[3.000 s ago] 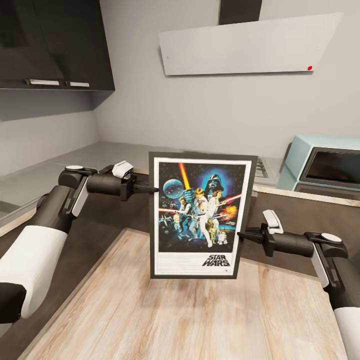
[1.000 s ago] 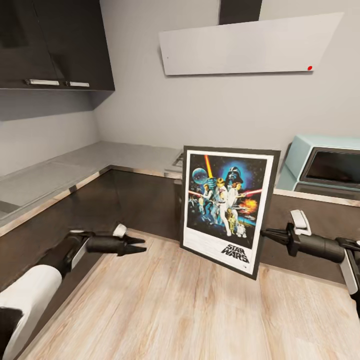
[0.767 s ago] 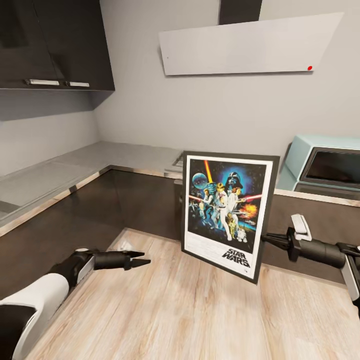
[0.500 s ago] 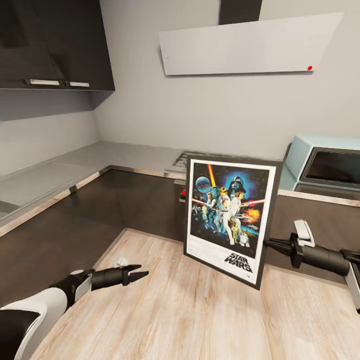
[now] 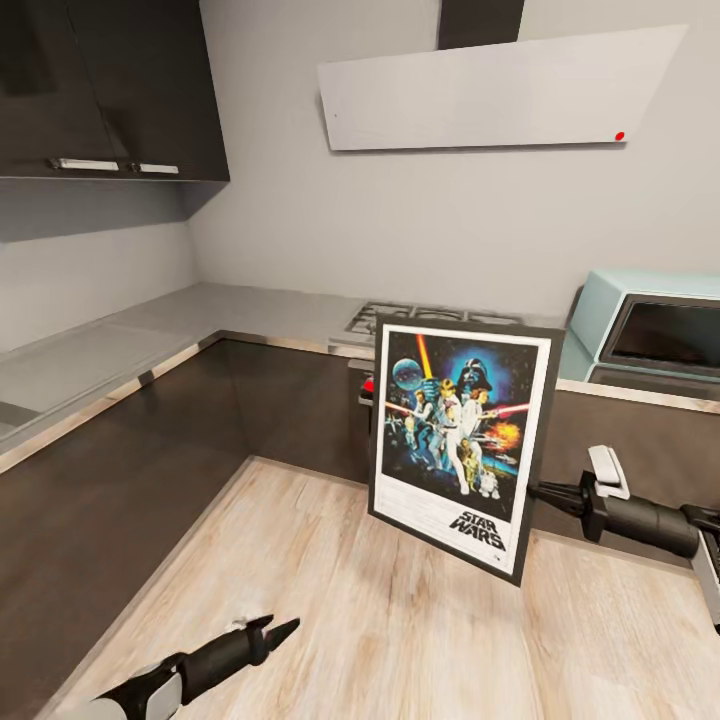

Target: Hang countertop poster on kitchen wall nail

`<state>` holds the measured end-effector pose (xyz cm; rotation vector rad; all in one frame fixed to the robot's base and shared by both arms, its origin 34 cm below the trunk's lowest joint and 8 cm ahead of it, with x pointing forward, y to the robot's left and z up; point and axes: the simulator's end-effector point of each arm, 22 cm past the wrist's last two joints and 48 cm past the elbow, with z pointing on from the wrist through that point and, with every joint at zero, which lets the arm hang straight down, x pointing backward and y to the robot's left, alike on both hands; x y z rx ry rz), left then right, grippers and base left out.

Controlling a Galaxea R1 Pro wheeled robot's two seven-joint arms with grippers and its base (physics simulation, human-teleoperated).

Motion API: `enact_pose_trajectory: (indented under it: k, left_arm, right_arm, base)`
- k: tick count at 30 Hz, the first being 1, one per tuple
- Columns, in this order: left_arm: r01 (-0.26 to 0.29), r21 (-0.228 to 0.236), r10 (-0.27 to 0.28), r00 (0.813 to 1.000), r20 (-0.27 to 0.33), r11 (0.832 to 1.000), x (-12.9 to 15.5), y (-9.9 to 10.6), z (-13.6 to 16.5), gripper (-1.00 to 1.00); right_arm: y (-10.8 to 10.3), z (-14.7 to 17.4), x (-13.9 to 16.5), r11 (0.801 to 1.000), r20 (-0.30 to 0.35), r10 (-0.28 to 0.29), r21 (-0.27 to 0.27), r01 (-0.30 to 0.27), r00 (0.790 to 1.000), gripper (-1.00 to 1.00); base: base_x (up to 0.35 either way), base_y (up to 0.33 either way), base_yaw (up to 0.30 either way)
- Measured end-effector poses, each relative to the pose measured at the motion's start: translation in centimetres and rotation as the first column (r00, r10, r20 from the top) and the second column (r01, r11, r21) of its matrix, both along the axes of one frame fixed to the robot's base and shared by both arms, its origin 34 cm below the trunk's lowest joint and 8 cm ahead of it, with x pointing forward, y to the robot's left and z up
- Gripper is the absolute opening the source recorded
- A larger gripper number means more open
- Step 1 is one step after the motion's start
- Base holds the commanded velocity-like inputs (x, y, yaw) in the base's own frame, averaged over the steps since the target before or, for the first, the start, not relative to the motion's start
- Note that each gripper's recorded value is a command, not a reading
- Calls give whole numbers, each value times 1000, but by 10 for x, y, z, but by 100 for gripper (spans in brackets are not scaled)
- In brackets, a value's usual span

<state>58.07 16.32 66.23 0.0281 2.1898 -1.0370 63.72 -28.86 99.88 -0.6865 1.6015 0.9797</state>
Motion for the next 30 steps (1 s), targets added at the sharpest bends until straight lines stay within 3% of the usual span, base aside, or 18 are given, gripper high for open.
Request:
enact_pose_trajectory:
  k: [6,12,16,19,22,30]
  left_arm:
    - [-191,-23,191,982,-2,981,-12,34,-12,100]
    - [-280,25,280,959,-39,960,-44,59,-37,100]
    - [-351,65,355,932,-74,934,-62,81,-52,100]
    - [-436,77,442,893,-91,897,-74,109,-59,100]
    - [-475,87,482,869,-109,876,-89,121,-65,100]
    - [-493,91,501,857,-119,865,-96,126,-68,100]
  right_arm:
    - [0,0,0,1000,-1,-1,1,1,1000,-100]
    - [1,-1,0,1000,-1,-1,1,1,1000,-100]
    - [1,-1,0,1000,-1,-1,1,1,1000,-100]
    - [1,-1,0,1000,-1,-1,1,1,1000,-100]
    - [1,-1,0,1000,-2,-2,1,2,1000,-100]
    - [0,-3,1,1000,14,-3,-8,3,1000,-100]
  base:
    - [0,0,0]
    - [0,0,0]
    - [0,0,0]
    - [0,0,0]
    - [0,0,0]
    - [0,0,77]
